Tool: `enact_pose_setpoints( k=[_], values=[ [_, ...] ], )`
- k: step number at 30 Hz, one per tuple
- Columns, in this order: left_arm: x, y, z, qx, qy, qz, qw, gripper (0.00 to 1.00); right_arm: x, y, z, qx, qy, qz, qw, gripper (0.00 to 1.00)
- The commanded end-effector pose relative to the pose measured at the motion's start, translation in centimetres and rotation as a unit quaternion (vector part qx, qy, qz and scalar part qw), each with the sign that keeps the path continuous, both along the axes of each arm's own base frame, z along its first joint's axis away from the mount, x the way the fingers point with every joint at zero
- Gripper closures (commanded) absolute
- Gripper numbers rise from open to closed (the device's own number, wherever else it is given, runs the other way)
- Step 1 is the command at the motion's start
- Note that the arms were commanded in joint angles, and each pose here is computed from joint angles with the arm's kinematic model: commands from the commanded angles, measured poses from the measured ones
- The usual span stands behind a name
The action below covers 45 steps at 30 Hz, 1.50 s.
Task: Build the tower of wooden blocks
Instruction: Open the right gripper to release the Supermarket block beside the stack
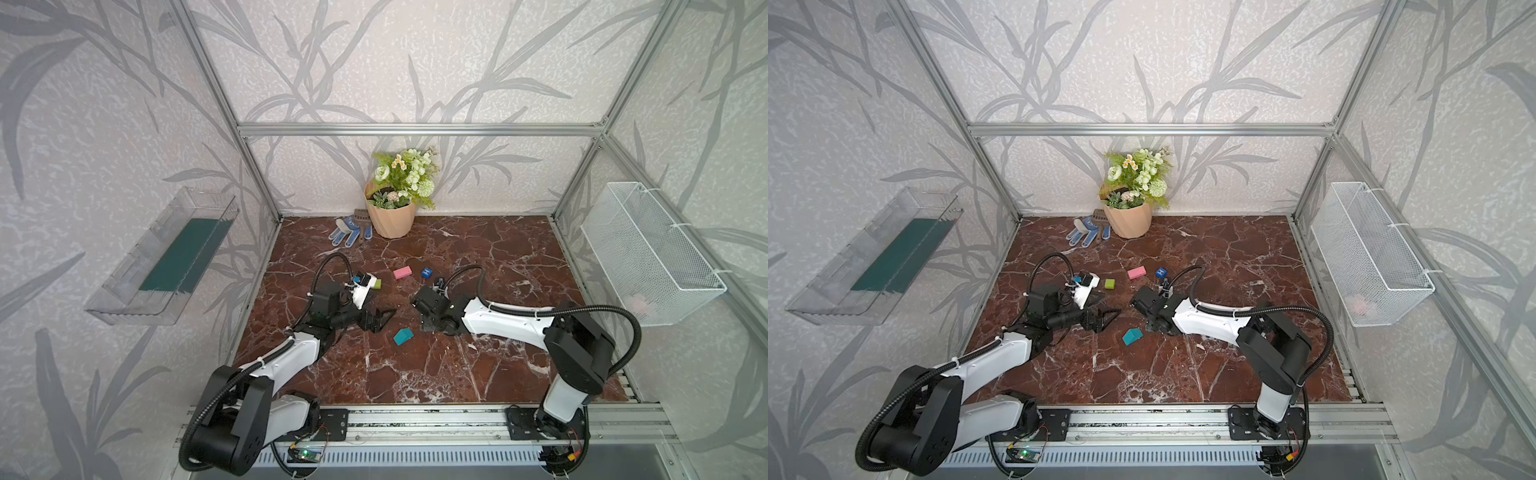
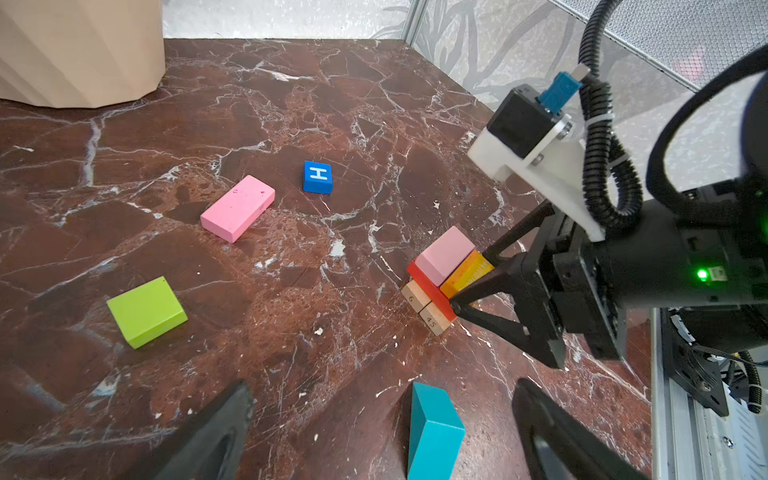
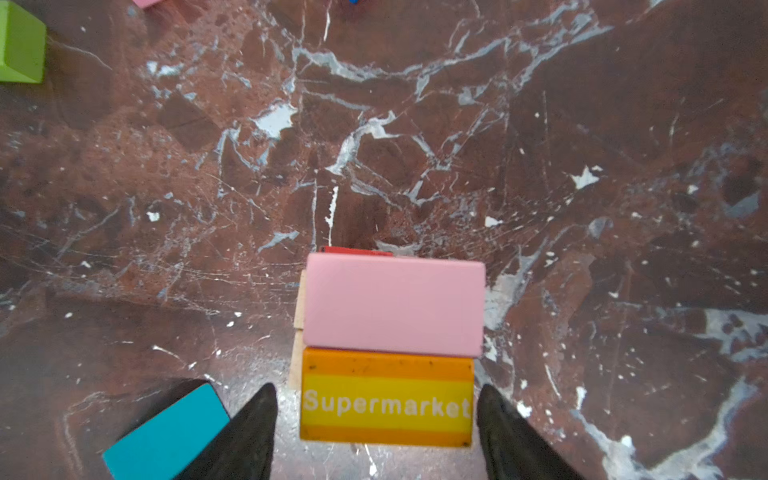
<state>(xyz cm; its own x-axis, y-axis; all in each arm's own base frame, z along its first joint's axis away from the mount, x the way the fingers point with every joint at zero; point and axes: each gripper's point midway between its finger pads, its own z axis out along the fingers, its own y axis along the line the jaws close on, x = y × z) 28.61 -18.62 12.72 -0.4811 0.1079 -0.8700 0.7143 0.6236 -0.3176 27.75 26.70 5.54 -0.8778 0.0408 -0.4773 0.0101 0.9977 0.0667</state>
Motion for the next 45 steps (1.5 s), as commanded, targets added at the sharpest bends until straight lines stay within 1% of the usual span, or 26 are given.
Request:
enact_pose_setpoints(
  k=[1, 2, 3, 9, 18, 28, 35, 45],
  values=[
    [0.6, -0.4, 1.3, 0.001, -0.025, -0.01, 1.0, 0.01, -0.3, -0.2, 0.4, 0.006, -0.005, 0.005, 1.0, 0.26],
    [0.6, -0.4, 1.3, 0.001, -0.025, -0.011, 1.0, 0.01, -0.3, -0.1, 1.3, 0.018, -0.015, 0.006, 1.0, 0.25],
    [0.6, -0.4, 1.3, 0.001, -0.025, -0.011, 1.0, 0.01, -0.4, -0.1, 1.4, 0.021, -0.016, 0.007, 1.0, 0.26],
    [0.5, -0.5, 1.2, 0.001, -0.024, -0.011, 1.0, 0.01, -1.0, -0.5, 1.9, 0.02, -0.027, 0.009, 0.999, 0.26],
    [0.7, -0.5, 1.1, 0.003, -0.021, -0.011, 1.0, 0.01, -2.0, -2.6, 0.7, 0.01, -0.03, -0.007, 0.999, 0.28],
    [0.8, -0.6, 1.0, 0.005, -0.015, -0.012, 1.0, 0.01, -1.4, -1.5, 0.2, 0.006, -0.022, 0.002, 1.0, 0.3],
    [0.8, -0.5, 1.0, 0.005, -0.016, -0.011, 1.0, 0.01, -1.0, -1.7, -0.2, 0.002, -0.017, -0.004, 1.0, 0.3],
    [0.8, -0.6, 1.0, 0.006, -0.016, -0.012, 1.0, 0.01, -1.1, -1.7, 0.3, 0.01, -0.021, 0.0, 1.0, 0.3]
  ],
)
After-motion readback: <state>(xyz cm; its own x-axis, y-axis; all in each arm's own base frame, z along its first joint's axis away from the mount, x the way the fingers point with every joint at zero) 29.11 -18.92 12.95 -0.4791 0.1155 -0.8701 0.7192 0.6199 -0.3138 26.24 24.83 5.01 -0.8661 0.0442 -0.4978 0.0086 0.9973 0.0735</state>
